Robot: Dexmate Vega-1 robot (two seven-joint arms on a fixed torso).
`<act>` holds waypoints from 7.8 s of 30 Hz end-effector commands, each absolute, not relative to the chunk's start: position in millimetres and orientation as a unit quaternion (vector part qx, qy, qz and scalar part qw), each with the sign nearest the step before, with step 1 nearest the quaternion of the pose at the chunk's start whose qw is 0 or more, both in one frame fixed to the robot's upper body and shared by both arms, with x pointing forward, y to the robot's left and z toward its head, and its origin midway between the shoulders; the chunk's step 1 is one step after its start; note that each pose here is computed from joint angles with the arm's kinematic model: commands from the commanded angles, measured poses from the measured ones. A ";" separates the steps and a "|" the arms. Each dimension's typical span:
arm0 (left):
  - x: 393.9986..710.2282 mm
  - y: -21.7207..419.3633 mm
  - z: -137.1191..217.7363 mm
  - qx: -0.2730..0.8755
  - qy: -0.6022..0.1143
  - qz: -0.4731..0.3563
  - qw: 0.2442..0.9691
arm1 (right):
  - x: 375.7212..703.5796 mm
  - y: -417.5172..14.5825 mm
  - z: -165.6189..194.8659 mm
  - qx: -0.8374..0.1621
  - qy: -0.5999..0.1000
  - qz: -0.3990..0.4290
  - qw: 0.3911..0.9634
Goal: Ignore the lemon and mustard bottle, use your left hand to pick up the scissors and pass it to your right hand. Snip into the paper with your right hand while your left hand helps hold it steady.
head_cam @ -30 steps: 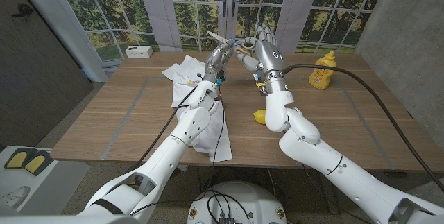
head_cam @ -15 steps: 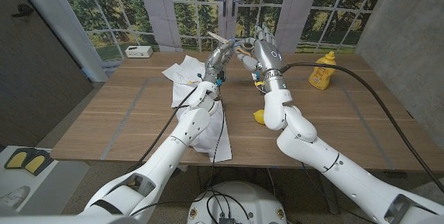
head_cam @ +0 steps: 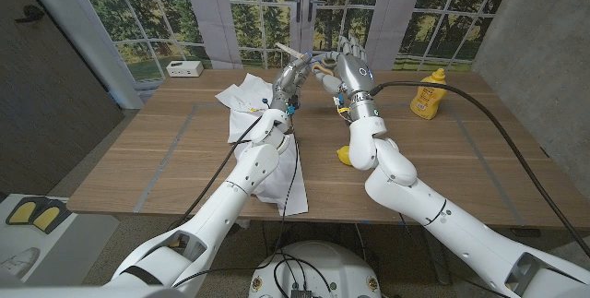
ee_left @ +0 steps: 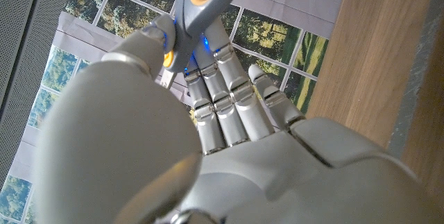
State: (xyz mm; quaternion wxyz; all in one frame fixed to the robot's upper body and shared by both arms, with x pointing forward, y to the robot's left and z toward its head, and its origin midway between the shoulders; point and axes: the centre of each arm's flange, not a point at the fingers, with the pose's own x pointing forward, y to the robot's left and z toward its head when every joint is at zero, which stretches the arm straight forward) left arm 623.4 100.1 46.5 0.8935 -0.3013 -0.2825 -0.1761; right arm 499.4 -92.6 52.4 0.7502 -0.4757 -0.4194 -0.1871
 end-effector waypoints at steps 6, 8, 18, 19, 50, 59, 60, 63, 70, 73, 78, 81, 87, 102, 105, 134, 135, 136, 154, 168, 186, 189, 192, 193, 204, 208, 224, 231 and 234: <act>625.5 98.1 46.0 -0.304 -0.280 -0.185 0.891 | 505.5 -86.9 51.4 -0.493 -0.411 -0.214 0.736; 625.7 97.8 45.6 -0.305 -0.280 -0.185 0.891 | 505.5 -85.6 51.2 -0.497 -0.411 -0.215 0.734; 626.0 95.6 44.1 -0.305 -0.277 -0.187 0.892 | 507.0 -79.2 50.4 -0.514 -0.408 -0.230 0.719; 626.0 95.4 43.8 -0.305 -0.277 -0.188 0.892 | 506.8 -79.0 50.4 -0.514 -0.410 -0.229 0.718; 624.7 99.4 44.1 -0.311 -0.281 -0.180 0.890 | 507.3 -78.7 47.8 -0.529 -0.407 -0.269 0.695; 624.8 99.2 45.7 -0.309 -0.282 -0.183 0.890 | 508.3 -79.0 48.8 -0.537 -0.398 -0.277 0.690; 624.8 99.2 45.5 -0.309 -0.281 -0.183 0.890 | 508.5 -79.0 49.1 -0.539 -0.396 -0.277 0.690; 624.9 98.8 45.5 -0.309 -0.281 -0.184 0.890 | 509.4 -79.0 50.0 -0.542 -0.391 -0.278 0.689; 626.5 98.4 45.2 -0.309 -0.281 -0.184 0.890 | 512.1 -76.0 52.3 -0.556 -0.377 -0.275 0.687; 626.7 98.6 44.5 -0.308 -0.280 -0.185 0.890 | 513.7 -75.5 52.0 -0.561 -0.372 -0.275 0.686; 626.8 98.4 43.6 -0.308 -0.279 -0.185 0.891 | 514.6 -75.9 52.2 -0.564 -0.370 -0.280 0.683; 626.8 98.1 43.3 -0.307 -0.278 -0.185 0.891 | 514.6 -76.5 52.6 -0.565 -0.369 -0.283 0.681; 627.0 98.3 42.4 -0.307 -0.277 -0.184 0.892 | 511.8 -79.4 54.8 -0.573 -0.365 -0.291 0.674; 626.4 97.4 41.5 -0.311 -0.278 -0.186 0.890 | 509.0 -85.5 49.7 -0.590 -0.357 -0.300 0.659; 626.1 98.0 41.7 -0.312 -0.279 -0.186 0.889 | 509.5 -85.0 49.0 -0.598 -0.355 -0.296 0.655; 620.3 96.8 37.8 -0.305 -0.278 -0.192 0.891 | 508.5 -81.3 55.2 -0.626 -0.349 -0.296 0.632; 620.1 96.7 37.5 -0.305 -0.278 -0.192 0.890 | 508.4 -81.3 55.5 -0.626 -0.348 -0.296 0.632; 620.0 96.7 37.4 -0.304 -0.278 -0.193 0.890 | 508.4 -81.4 55.7 -0.627 -0.348 -0.298 0.630; 620.4 94.7 37.9 -0.305 -0.277 -0.196 0.890 | 509.3 -80.1 59.4 -0.646 -0.330 -0.306 0.616; 622.5 93.2 40.3 -0.302 -0.280 -0.201 0.889 | 514.2 -76.2 61.3 -0.674 -0.300 -0.306 0.602; 625.3 93.7 38.8 -0.302 -0.279 -0.202 0.889 | 521.5 -79.7 64.0 -0.683 -0.265 -0.308 0.607; 625.3 92.8 38.0 -0.300 -0.278 -0.207 0.889 | 524.3 -82.5 63.8 -0.682 -0.268 -0.307 0.608; 625.1 92.3 37.0 -0.300 -0.277 -0.208 0.889 | 525.0 -84.2 63.5 -0.677 -0.275 -0.306 0.610; 625.1 92.2 36.6 -0.301 -0.277 -0.208 0.889 | 525.0 -84.6 63.2 -0.675 -0.281 -0.308 0.609; 624.7 93.9 35.0 -0.302 -0.276 -0.206 0.889 | 519.6 -84.8 60.2 -0.655 -0.313 -0.295 0.621; 624.4 93.8 34.0 -0.302 -0.276 -0.207 0.889 | 518.6 -84.4 59.6 -0.655 -0.312 -0.294 0.622; 621.9 93.1 31.6 -0.306 -0.275 -0.207 0.888 | 518.3 -85.1 58.9 -0.652 -0.315 -0.289 0.627; 620.9 92.3 31.9 -0.306 -0.276 -0.209 0.887 | 520.3 -84.0 59.5 -0.659 -0.307 -0.277 0.629; 620.4 91.6 32.2 -0.305 -0.277 -0.210 0.887 | 519.7 -84.2 60.5 -0.658 -0.308 -0.278 0.628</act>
